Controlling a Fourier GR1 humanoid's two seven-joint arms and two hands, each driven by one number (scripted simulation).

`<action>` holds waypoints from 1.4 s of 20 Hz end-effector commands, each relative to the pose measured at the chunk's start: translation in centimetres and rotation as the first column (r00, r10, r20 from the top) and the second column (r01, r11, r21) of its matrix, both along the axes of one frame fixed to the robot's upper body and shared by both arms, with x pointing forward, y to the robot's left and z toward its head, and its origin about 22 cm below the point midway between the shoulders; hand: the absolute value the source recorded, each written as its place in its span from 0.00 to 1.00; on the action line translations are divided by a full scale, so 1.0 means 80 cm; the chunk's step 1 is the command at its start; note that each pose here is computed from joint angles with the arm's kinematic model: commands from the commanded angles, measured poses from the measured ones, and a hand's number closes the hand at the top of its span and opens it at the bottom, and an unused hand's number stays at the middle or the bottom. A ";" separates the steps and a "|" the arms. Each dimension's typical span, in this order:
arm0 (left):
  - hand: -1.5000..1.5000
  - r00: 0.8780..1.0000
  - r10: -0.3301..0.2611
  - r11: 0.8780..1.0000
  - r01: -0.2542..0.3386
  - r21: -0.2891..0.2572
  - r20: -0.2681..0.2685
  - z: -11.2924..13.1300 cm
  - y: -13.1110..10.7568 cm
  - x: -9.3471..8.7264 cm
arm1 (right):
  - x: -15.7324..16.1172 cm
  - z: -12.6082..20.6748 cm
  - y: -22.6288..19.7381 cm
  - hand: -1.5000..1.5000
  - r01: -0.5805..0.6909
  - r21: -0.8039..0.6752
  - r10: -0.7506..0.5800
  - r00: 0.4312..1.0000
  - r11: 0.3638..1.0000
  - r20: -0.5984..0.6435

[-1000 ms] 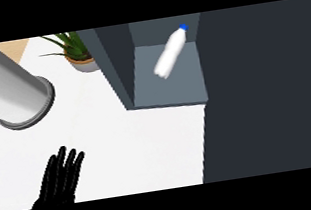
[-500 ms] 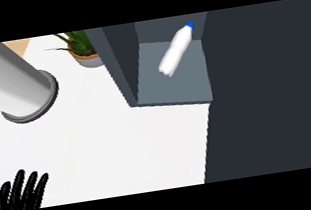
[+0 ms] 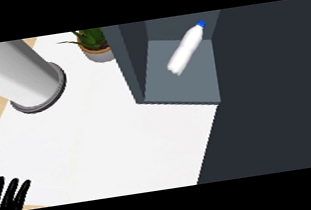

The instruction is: Pick up the bottled water, place it into the cabinet and close the cabinet

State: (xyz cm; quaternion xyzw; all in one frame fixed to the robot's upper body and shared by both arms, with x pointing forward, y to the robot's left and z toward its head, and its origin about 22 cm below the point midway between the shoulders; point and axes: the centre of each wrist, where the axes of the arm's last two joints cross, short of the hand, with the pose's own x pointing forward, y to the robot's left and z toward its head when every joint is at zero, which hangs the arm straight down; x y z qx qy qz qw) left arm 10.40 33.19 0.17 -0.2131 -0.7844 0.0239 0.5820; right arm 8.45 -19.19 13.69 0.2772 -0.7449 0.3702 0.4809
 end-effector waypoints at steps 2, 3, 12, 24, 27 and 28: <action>0.00 1.000 -0.019 1.000 0.019 0.010 0.006 0.007 0.012 0.001 | 0.006 0.002 0.026 1.00 -0.096 -0.108 0.093 0.995 0.990 -0.037; 0.00 1.000 -0.014 1.000 0.013 0.014 0.019 0.007 0.015 0.002 | 0.004 0.002 0.030 1.00 -0.097 -0.095 0.091 0.994 0.991 -0.064; 0.00 0.999 -0.018 0.999 0.016 0.028 0.040 0.019 0.033 0.012 | 0.031 -0.008 0.044 1.00 -0.009 -0.014 0.007 0.993 1.000 -0.119; 0.00 0.997 -0.028 1.000 0.027 0.017 0.068 0.031 0.041 0.025 | 0.082 -0.024 0.078 1.00 -0.031 0.138 0.075 0.941 0.990 -0.329; 0.00 0.999 -0.020 1.000 0.019 0.017 0.047 0.035 0.049 0.020 | 0.114 -0.032 0.076 1.00 0.004 0.151 0.056 0.920 0.989 -0.387; 0.00 0.999 -0.020 1.000 0.019 0.012 0.048 0.031 0.042 0.021 | 0.129 -0.034 0.076 1.00 0.013 0.129 0.039 0.919 0.992 -0.392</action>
